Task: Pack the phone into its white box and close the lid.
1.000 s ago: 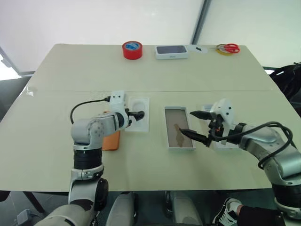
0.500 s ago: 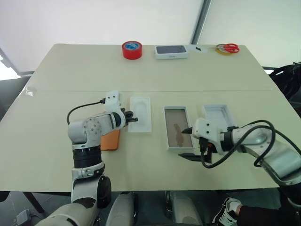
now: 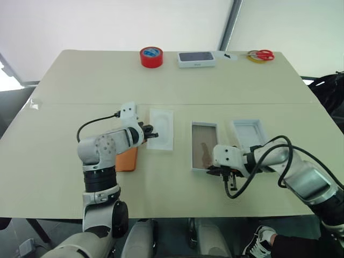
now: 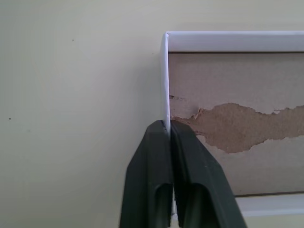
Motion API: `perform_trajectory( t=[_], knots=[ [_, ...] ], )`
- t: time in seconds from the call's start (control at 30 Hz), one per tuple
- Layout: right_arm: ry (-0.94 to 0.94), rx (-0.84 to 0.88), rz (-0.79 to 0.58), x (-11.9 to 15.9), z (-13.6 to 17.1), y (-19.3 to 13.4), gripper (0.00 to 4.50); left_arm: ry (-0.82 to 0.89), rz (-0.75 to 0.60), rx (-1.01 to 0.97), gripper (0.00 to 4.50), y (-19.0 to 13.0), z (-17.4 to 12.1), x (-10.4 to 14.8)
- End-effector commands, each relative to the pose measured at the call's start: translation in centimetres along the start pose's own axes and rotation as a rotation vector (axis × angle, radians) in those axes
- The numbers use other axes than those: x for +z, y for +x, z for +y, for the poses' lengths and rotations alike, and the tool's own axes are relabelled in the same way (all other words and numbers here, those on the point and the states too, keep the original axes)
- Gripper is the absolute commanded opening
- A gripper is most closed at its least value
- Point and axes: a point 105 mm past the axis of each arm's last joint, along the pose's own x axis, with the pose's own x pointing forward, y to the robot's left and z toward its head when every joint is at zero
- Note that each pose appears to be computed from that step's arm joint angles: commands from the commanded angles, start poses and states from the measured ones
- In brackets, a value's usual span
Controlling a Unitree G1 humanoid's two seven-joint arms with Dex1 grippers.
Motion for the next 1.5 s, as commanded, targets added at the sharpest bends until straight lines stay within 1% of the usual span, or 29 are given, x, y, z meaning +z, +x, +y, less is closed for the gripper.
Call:
perform_trajectory(
  t=[0.03,0.13,0.27,0.37,0.5,0.57,0.6,0.63,0.7,0.77,0.9,0.97,1.1,1.2,1.27,1.5],
  knots=[
    [-0.076,-0.005,-0.041,1.5,-0.4,-0.1,0.03,-0.028,-0.098,-0.018,0.00,-1.2,0.1,1.7],
    [-0.121,-0.028,-0.088,3.1,-0.9,0.2,0.03,-0.109,-0.187,-0.004,0.00,-2.8,1.6,3.6],
    [-0.163,0.016,-0.123,4.7,-0.7,1.5,0.03,-0.170,-0.278,0.052,0.00,-5.3,4.2,5.6],
    [-0.172,0.026,-0.129,5.6,-1.1,2.7,0.03,-0.174,-0.298,0.082,0.00,-6.6,5.3,6.1],
    [-0.148,0.060,-0.130,6.5,-1.3,4.5,0.03,-0.163,-0.307,0.096,0.00,-8.0,5.8,6.3],
    [-0.106,0.048,-0.136,7.0,-1.9,5.3,0.62,-0.164,-0.308,0.080,0.00,-8.2,5.3,6.1],
    [-0.097,0.046,-0.147,7.3,-2.0,5.3,1.01,-0.164,-0.306,0.073,0.00,-8.2,5.1,6.0],
    [-0.099,0.052,-0.174,7.7,-1.9,5.1,1.47,-0.166,-0.304,0.062,0.00,-8.2,4.7,6.0],
    [-0.103,0.061,-0.211,8.3,-1.8,4.6,2.52,-0.171,-0.303,0.046,0.00,-8.1,4.2,5.9],
    [-0.068,-0.004,-0.259,8.3,-2.8,3.1,3.53,-0.188,-0.295,-0.008,0.00,-7.6,2.7,5.7],
    [-0.022,-0.123,-0.289,6.9,-4.8,-0.1,3.53,-0.208,-0.254,-0.086,0.00,-6.6,0.2,4.6],
    [0.021,-0.173,-0.308,6.0,-5.6,-1.8,3.53,-0.230,-0.224,-0.144,0.00,-5.8,-1.6,3.4],
    [0.067,-0.246,-0.320,4.9,-6.7,-3.7,3.53,-0.244,-0.156,-0.191,0.00,-4.7,-3.7,1.0],
    [0.082,-0.270,-0.314,4.2,-6.9,-4.0,3.53,-0.235,-0.114,-0.207,0.00,-4.3,-4.8,-0.5],
    [0.084,-0.272,-0.309,4.0,-6.9,-3.9,3.53,-0.224,-0.096,-0.200,0.00,-4.3,-4.9,-1.2],
    [0.094,-0.267,-0.315,3.9,-6.8,-3.2,3.53,-0.230,-0.067,-0.234,0.00,-4.3,-6.0,-2.5]
  ],
)
